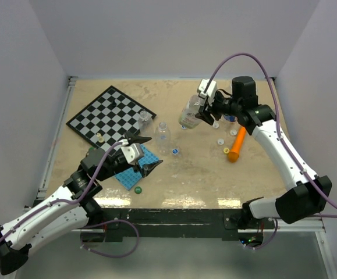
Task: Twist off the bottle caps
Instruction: Place the plastic bottle at the center of the board.
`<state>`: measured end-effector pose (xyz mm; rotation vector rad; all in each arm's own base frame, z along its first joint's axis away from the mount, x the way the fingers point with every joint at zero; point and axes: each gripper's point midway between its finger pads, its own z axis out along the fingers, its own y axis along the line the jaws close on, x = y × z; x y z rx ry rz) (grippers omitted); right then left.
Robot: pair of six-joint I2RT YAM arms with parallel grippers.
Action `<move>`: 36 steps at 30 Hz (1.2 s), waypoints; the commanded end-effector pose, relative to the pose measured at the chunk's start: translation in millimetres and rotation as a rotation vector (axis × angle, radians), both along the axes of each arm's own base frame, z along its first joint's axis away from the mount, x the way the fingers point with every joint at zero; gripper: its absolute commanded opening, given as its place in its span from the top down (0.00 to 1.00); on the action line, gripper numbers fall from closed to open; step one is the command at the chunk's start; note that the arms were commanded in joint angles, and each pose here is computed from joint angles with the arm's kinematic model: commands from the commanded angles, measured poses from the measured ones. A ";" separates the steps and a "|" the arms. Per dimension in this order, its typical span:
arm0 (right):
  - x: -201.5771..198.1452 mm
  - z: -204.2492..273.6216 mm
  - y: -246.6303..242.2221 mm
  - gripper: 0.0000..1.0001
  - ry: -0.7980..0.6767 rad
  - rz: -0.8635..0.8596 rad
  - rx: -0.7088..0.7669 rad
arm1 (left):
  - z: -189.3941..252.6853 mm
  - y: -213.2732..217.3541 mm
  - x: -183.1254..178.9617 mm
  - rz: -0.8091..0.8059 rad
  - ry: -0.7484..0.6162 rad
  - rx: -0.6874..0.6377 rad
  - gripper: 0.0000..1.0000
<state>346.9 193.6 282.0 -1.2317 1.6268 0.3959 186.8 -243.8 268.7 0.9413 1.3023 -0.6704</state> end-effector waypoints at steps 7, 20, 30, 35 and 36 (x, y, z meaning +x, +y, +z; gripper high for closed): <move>35.1 33.7 6.0 0.83 -0.123 -0.061 0.037 | 15.8 -0.2 1.9 -0.004 -0.035 -0.022 0.08; 52.7 24.3 11.8 0.82 -0.123 -0.080 0.035 | 12.6 -1.5 3.7 -0.006 -0.020 -0.015 0.08; 63.5 19.0 16.1 0.82 -0.117 -0.089 0.045 | 13.6 -1.3 4.4 -0.004 -0.018 -0.014 0.08; 71.8 14.0 17.9 0.82 -0.109 -0.099 0.049 | 11.5 -1.5 4.8 -0.004 -0.012 -0.011 0.08; 73.7 12.5 17.8 0.82 -0.106 -0.104 0.048 | 11.1 -1.7 5.0 -0.004 -0.011 -0.010 0.08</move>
